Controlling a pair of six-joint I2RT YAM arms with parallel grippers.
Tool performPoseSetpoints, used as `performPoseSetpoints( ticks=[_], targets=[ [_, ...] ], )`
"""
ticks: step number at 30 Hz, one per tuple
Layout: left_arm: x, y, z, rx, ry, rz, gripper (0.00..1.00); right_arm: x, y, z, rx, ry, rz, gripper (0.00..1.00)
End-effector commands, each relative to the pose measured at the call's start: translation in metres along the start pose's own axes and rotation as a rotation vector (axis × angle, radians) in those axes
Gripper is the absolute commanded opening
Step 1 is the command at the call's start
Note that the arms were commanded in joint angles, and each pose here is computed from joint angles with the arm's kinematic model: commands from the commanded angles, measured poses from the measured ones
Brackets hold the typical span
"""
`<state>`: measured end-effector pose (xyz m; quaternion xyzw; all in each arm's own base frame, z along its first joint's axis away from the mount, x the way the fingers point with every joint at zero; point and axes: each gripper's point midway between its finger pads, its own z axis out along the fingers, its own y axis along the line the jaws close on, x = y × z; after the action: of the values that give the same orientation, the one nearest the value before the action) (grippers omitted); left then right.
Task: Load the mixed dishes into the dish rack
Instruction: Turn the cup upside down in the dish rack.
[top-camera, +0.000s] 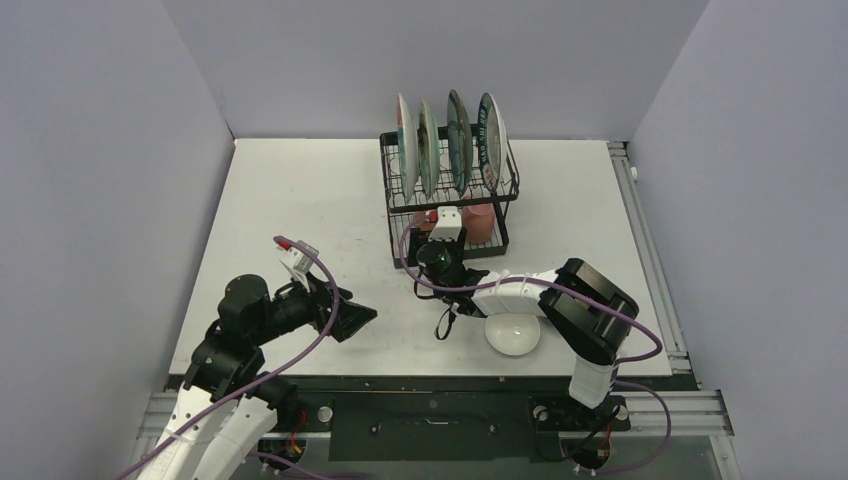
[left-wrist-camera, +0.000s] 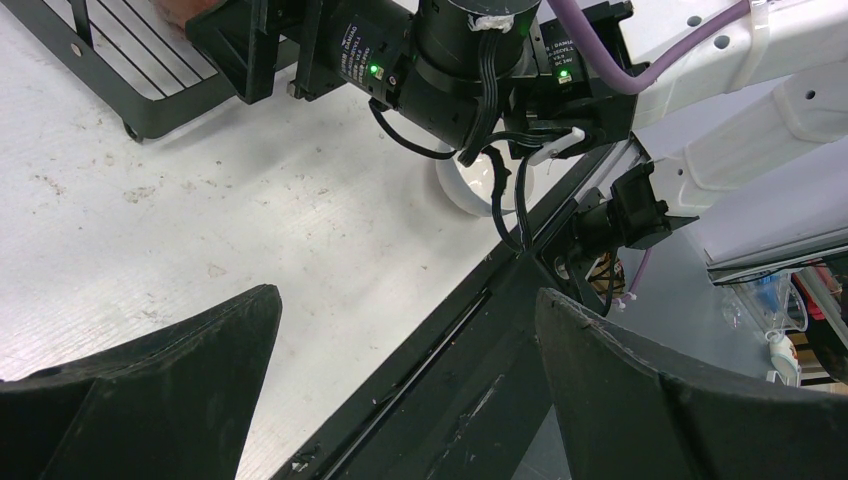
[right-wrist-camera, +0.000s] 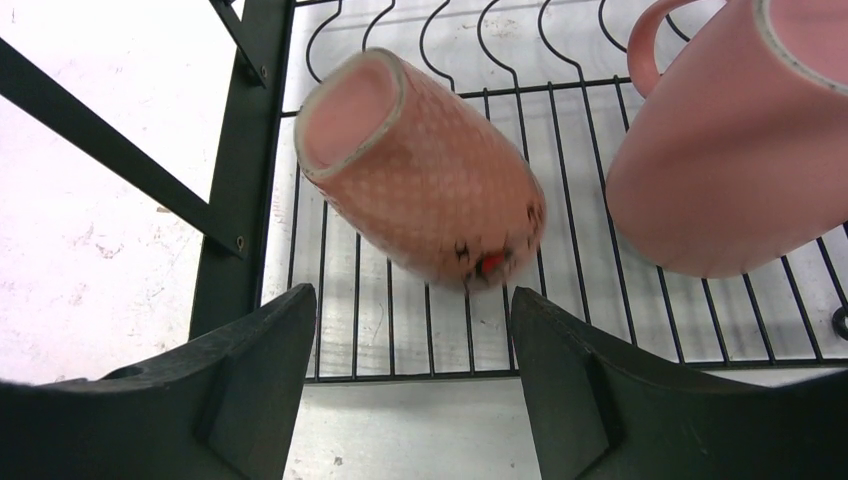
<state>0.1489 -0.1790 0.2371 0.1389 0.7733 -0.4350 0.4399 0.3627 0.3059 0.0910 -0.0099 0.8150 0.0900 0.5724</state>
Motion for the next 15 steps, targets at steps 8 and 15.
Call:
performPoseSetpoints(
  ticks=[8, 15],
  targets=[
    [-0.010, -0.007, -0.001, 0.033, -0.040, 0.043, 0.96, -0.007, 0.000, 0.001, -0.004, -0.003, 0.018, 0.67],
    [-0.011, -0.007, -0.001, 0.032, -0.042, 0.043, 0.96, -0.017, -0.003, -0.007, -0.009, -0.019, 0.033, 0.67]
  ],
)
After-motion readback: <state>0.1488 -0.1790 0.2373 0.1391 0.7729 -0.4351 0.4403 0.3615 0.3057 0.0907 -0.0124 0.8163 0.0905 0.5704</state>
